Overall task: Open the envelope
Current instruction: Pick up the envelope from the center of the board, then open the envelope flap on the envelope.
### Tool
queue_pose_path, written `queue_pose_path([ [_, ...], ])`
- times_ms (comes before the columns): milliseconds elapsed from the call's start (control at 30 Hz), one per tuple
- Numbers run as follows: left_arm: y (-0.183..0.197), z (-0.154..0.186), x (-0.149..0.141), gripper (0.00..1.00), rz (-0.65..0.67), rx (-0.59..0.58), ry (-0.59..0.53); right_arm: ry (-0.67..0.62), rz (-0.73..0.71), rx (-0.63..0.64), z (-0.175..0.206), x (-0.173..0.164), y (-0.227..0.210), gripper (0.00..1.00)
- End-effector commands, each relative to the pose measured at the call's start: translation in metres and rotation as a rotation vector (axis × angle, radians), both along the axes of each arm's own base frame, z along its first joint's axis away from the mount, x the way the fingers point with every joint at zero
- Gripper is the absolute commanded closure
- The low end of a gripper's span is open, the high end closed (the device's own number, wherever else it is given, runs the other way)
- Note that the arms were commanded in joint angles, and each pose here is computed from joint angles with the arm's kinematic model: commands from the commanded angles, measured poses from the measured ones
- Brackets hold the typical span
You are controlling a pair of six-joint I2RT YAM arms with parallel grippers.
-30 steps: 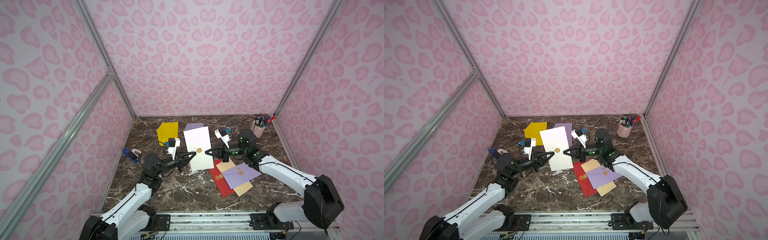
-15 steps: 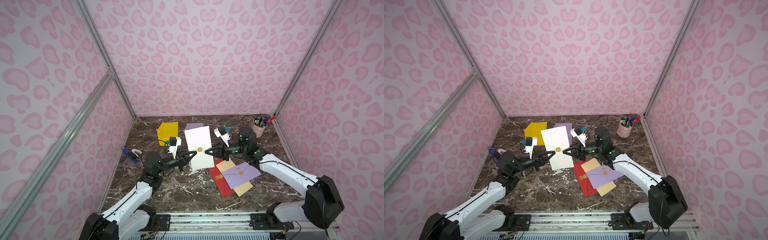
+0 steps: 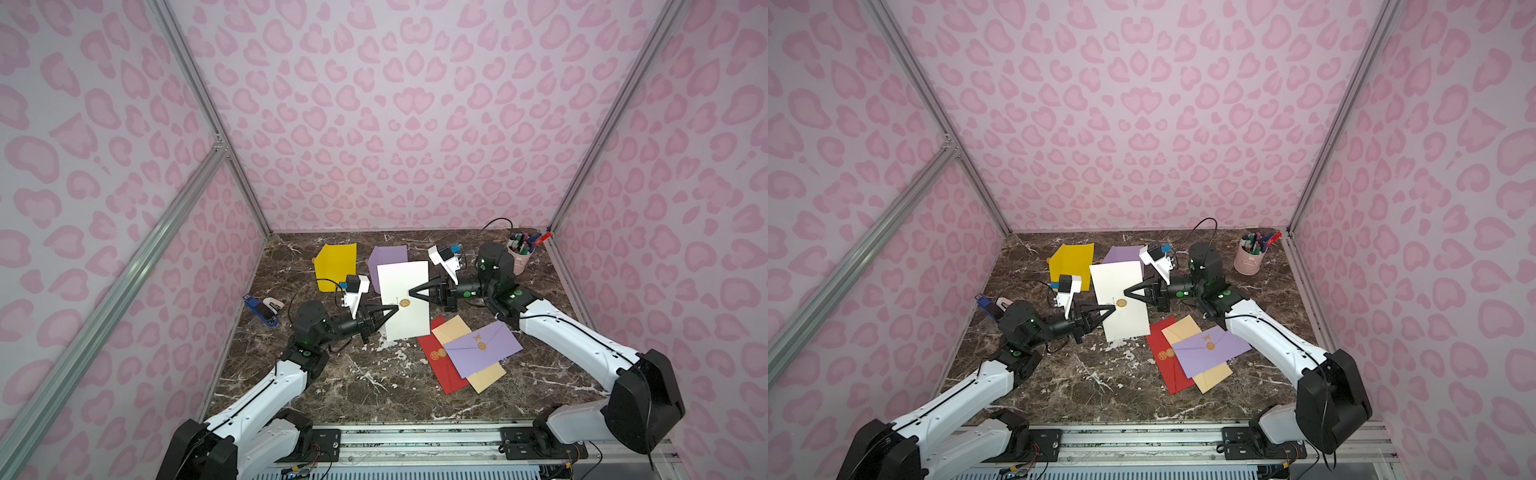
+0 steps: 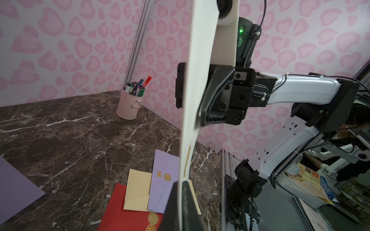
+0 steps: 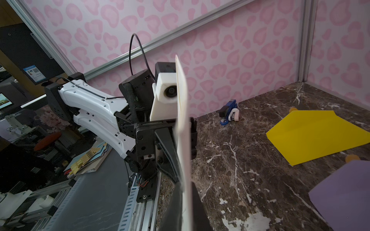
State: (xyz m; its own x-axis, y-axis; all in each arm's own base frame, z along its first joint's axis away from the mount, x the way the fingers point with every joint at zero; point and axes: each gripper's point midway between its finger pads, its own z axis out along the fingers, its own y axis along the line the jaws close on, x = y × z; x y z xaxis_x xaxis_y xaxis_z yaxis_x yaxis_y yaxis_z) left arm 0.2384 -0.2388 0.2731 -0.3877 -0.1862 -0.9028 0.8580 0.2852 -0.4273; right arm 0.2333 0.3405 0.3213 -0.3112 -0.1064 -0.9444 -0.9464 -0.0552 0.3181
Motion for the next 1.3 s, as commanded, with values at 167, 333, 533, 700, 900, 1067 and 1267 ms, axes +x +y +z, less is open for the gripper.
queue_pose_path([
  [167, 0.002, 0.0, 0.002, 0.96, 0.019, 0.008, -0.003, -0.034, 0.027, 0.027, 0.011, -0.004, -0.001, 1.0],
  [333, 0.001, -0.002, 0.004, 0.96, 0.027, 0.02, 0.002, -0.032, 0.024, 0.029, 0.011, -0.003, -0.001, 1.0],
  [533, 0.009, -0.008, 0.018, 0.29, 0.127, 0.072, 0.013, -0.005, -0.047, 0.016, 0.01, 0.008, -0.002, 1.0],
  [700, 0.033, -0.019, 0.038, 0.15, 0.332, 0.164, 0.025, 0.081, -0.198, -0.02, 0.006, 0.035, -0.005, 1.0],
  [900, 0.059, -0.01, 0.04, 0.18, 0.517, 0.205, -0.044, 0.346, -0.559, -0.145, -0.023, 0.093, -0.017, 1.0],
  [1067, 0.067, -0.005, 0.039, 0.24, 0.624, 0.263, -0.098, 0.389, -0.672, -0.175, -0.035, 0.097, -0.009, 1.0],
  [1267, 0.056, -0.008, 0.045, 0.24, 0.709, 0.383, -0.16, 0.408, -0.72, -0.177, -0.037, 0.096, 0.001, 1.0],
])
